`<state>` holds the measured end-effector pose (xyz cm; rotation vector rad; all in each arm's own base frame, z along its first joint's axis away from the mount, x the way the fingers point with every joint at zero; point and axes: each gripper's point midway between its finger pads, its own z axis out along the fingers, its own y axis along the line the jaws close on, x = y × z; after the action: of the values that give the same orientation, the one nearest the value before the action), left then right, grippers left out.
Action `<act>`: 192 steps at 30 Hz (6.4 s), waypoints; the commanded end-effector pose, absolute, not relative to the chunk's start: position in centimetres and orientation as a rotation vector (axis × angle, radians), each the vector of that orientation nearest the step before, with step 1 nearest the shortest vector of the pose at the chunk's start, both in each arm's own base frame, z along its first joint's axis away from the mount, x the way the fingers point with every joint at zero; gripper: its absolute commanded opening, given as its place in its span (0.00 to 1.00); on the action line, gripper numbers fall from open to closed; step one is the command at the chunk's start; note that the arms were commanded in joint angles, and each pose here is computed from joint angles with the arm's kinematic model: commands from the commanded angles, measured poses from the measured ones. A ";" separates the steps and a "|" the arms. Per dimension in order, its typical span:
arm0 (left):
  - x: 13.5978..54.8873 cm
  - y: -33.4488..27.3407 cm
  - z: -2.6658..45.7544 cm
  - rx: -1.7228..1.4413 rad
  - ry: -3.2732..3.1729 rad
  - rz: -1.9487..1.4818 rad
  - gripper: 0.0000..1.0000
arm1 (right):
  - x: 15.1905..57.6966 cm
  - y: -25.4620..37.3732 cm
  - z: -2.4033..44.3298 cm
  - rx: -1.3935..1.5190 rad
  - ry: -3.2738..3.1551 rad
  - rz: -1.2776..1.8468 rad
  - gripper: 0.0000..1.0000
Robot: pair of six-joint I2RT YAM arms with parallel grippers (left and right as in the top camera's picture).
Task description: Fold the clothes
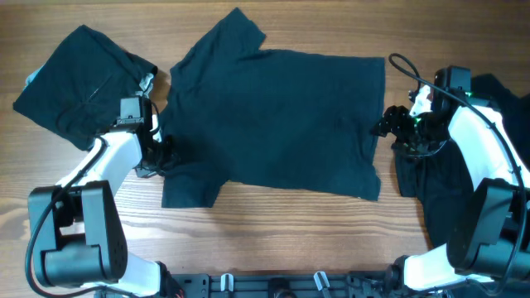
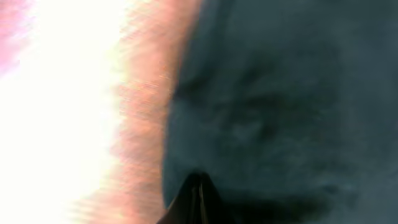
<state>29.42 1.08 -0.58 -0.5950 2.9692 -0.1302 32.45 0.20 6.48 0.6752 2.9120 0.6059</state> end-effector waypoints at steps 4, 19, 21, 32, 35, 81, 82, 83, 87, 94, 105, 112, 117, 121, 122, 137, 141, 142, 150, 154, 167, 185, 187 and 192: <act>26.5 5.6 -1.2 -0.844 3.028 0.134 0.04 | 30.9 1.9 2.4 0.573 2.949 0.576 0.59; 27.0 6.0 0.0 -0.838 3.032 0.169 0.04 | 32.7 0.0 -0.6 0.617 2.857 0.246 0.17; 27.2 6.0 0.1 -0.837 3.029 0.163 0.04 | 33.0 1.2 -0.9 0.565 2.864 0.346 0.26; 28.5 6.2 1.8 -0.834 3.010 0.159 0.04 | 35.1 0.9 -0.7 0.540 2.844 0.377 0.05; 28.7 6.2 2.2 -0.834 3.011 0.159 0.04 | 36.5 -1.7 1.0 0.622 2.810 0.244 0.04; 24.5 0.0 4.2 -0.898 3.136 -0.338 0.04 | 19.5 2.8 -0.3 1.170 3.024 0.467 0.59; 24.6 0.0 4.4 -0.895 3.129 -0.345 0.04 | 19.7 3.3 -0.4 1.161 3.016 0.520 0.57; 24.8 -0.2 4.7 -0.890 3.117 -0.365 0.04 | 19.9 3.8 -0.5 1.149 3.004 0.572 0.54; 25.1 -0.7 5.8 -0.872 3.075 -0.415 0.04 | 20.9 3.7 -0.8 1.126 2.956 0.583 0.47; 25.0 -0.7 7.8 -0.840 3.016 -0.418 0.04 | 20.1 3.5 -0.3 1.100 3.009 0.554 0.04; 21.6 -0.1 12.8 -0.819 2.963 -0.321 0.04 | 19.8 2.3 11.9 0.937 3.047 0.438 0.04; 27.3 -1.4 15.4 -0.728 2.723 -0.513 0.04 | 21.9 2.3 10.3 0.933 3.018 0.460 0.04; 31.7 -2.8 14.8 -0.610 2.651 -0.537 0.04 | 25.3 2.8 8.4 0.910 2.979 0.555 0.04; 34.3 -4.5 13.2 -0.523 2.647 -0.551 0.04 | 27.3 2.7 6.4 0.973 2.958 0.571 0.04; 34.9 -4.8 12.8 -0.509 2.647 -0.554 0.04 | 27.7 2.6 5.9 0.981 2.954 0.570 0.04; 39.0 -2.3 11.6 -0.492 2.542 -0.314 0.04 | 32.4 0.0 4.6 1.200 2.722 0.474 0.05; 39.0 -2.2 11.6 -0.493 2.542 -0.311 0.04 | 33.0 -0.2 4.7 1.185 2.699 0.473 0.06; 39.0 -2.2 11.5 -0.494 2.543 -0.310 0.04 | 33.1 -0.2 4.8 1.182 2.695 0.475 0.06; 37.4 -1.1 10.4 -0.504 2.616 -0.205 0.68 | 32.8 -0.3 4.7 0.996 2.762 0.450 0.56; 34.6 -0.5 9.1 -0.453 2.743 -0.119 0.71 | 31.1 -0.2 4.3 1.006 2.836 0.429 0.57; 31.1 1.0 2.5 -0.489 2.867 0.035 0.59 | 24.1 0.7 -0.2 0.984 3.045 0.382 0.60; 32.7 4.5 1.5 -0.537 2.826 0.217 0.04 | 25.5 2.5 0.2 0.876 3.002 0.573 0.13; 32.8 4.5 2.1 -0.537 2.830 0.218 0.04 | 25.3 2.7 0.1 0.888 3.002 0.590 0.14; 32.9 4.5 2.5 -0.536 2.827 0.218 0.04 | 23.4 1.7 -1.9 0.975 3.024 0.457 0.28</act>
<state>32.21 4.04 1.54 -0.5342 2.8565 0.2000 25.06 2.16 -0.23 0.9084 2.9946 0.5290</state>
